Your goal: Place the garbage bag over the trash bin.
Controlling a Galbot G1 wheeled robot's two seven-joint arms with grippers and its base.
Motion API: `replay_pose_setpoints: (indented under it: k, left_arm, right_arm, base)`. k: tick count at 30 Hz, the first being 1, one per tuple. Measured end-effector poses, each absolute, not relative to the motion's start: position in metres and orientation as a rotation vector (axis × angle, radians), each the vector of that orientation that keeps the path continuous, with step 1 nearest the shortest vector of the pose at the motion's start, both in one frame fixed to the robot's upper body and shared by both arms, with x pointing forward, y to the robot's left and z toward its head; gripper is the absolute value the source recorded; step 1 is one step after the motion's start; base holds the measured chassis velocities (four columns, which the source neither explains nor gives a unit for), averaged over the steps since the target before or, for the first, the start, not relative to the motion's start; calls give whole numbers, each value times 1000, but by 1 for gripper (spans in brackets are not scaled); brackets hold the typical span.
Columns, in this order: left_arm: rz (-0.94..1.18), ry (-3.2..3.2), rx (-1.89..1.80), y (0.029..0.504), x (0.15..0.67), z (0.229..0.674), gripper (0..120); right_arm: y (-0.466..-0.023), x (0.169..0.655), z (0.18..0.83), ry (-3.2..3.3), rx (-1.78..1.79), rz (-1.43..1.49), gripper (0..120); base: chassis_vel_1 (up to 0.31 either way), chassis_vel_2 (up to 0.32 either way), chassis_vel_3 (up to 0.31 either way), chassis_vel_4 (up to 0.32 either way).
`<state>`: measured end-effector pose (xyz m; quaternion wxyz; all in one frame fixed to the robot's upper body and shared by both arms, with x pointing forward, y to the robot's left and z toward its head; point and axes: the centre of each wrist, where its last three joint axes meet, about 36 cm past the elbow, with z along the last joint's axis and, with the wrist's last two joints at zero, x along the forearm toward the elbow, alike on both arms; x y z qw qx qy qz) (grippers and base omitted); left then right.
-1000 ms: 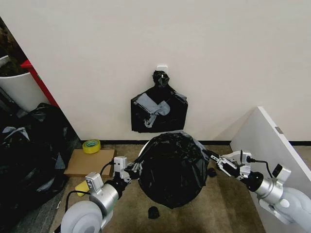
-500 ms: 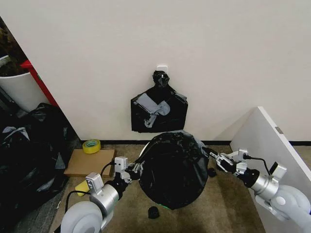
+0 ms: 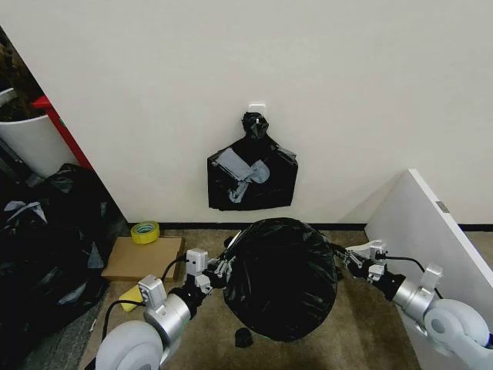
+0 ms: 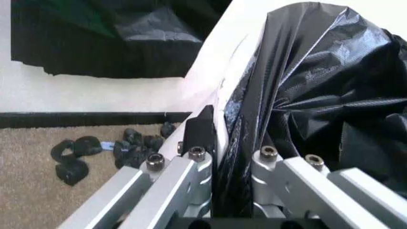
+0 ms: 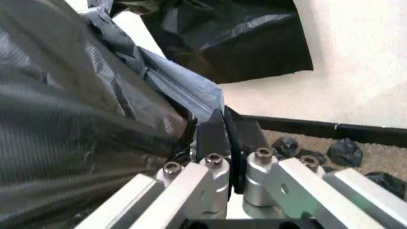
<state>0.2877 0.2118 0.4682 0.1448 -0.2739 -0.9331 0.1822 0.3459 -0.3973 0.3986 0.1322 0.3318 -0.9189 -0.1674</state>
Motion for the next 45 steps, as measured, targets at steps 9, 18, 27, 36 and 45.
replay_pose_setpoints:
  k: [9,18,27,36,45]
  left_arm:
    - [557,-2677,-737,212,289,463,5]
    - [594,-2658,-546,211,295,455,5]
    - [599,-2640,-414,203,311,435,5]
    - [485,-2655,-478,164,315,409,5]
    - [412,-2697,-519,139,313,402,5]
  right_arm:
    - [-393,343,402,-2738,821,-578,31]
    - [-375,341,431,-2859,481,-533,65]
    - [-292,308,515,-2891,429,-319,83]
    - [-241,271,546,-2687,616,-206,48]
    - [-215,273,516,-2530,550,-99,20]
  base:
    - [0,0,0,0]
    - [0,0,0,0]
    - [0,0,0,0]
    - [0,0,0,0]
    - [0,0,0,0]
